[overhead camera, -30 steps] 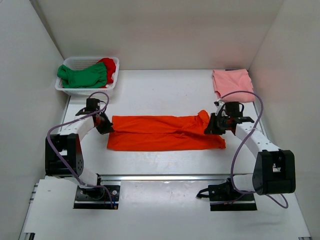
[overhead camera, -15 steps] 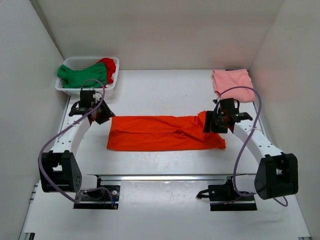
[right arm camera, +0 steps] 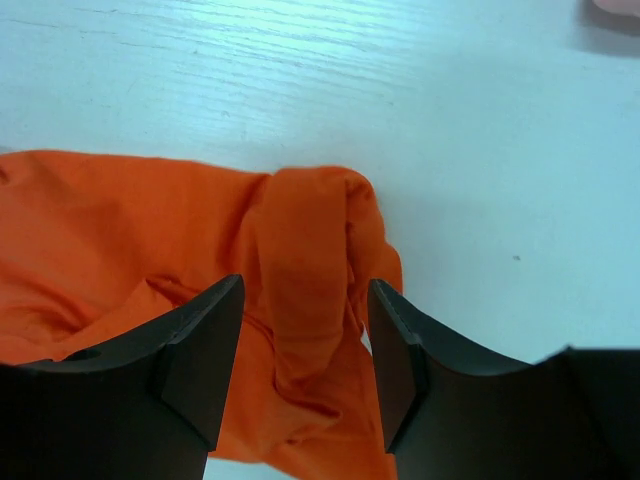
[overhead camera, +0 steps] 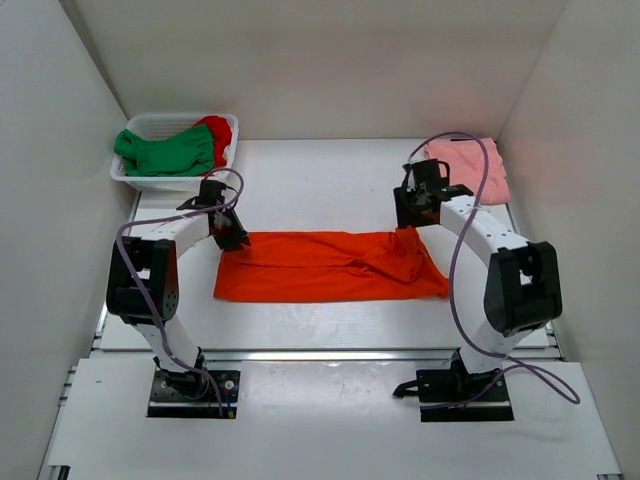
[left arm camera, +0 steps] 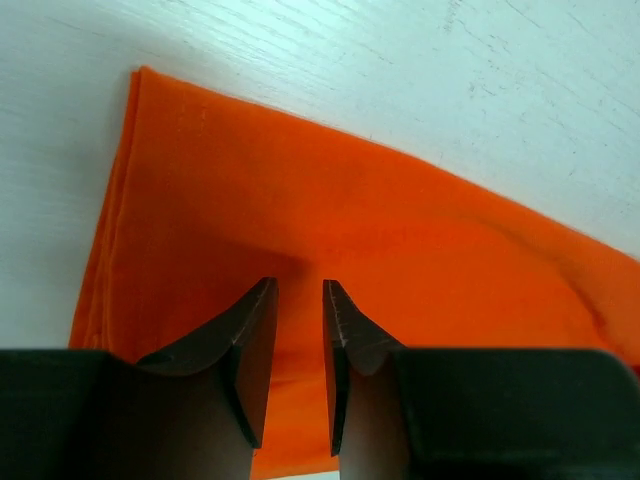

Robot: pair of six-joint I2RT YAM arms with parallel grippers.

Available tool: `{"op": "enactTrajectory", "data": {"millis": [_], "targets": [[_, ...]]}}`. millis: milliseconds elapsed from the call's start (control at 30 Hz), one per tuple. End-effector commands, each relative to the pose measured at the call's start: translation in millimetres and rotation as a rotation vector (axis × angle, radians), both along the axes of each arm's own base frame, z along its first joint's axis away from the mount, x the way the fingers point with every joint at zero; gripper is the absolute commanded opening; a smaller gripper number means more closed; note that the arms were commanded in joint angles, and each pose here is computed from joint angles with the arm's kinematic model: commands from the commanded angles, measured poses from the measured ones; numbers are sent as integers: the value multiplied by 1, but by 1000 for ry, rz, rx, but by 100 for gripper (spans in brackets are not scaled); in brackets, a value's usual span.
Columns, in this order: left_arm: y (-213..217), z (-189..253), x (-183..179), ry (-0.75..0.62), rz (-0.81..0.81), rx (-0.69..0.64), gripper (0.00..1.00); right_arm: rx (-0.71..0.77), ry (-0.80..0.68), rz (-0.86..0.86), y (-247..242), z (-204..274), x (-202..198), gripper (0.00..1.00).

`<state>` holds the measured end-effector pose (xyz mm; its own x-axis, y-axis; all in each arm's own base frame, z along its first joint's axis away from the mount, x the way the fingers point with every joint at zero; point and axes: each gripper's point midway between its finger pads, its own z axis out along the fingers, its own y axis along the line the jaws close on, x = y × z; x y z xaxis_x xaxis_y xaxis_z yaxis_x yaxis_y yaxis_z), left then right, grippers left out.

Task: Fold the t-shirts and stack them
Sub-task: Fold the other side of the tshirt into a rectangle

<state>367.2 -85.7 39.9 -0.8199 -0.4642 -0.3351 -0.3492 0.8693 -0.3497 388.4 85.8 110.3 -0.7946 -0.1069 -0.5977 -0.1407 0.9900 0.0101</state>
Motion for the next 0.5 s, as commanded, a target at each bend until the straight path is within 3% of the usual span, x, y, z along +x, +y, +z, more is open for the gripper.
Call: {"op": "enactTrajectory", "data": {"millis": [0, 367, 400, 467], "targets": [[-7, 10, 12, -58, -5, 3, 36, -77, -66, 43, 8, 10, 25, 50], [0, -16, 3, 11, 7, 27, 33, -172, 51, 131, 29, -45, 21, 43], [2, -20, 2, 20, 14, 34, 31, -187, 64, 117, 23, -51, 22, 41], [4, -20, 0, 26, 15, 43, 15, -196, 61, 104, 23, -55, 25, 28]]}}
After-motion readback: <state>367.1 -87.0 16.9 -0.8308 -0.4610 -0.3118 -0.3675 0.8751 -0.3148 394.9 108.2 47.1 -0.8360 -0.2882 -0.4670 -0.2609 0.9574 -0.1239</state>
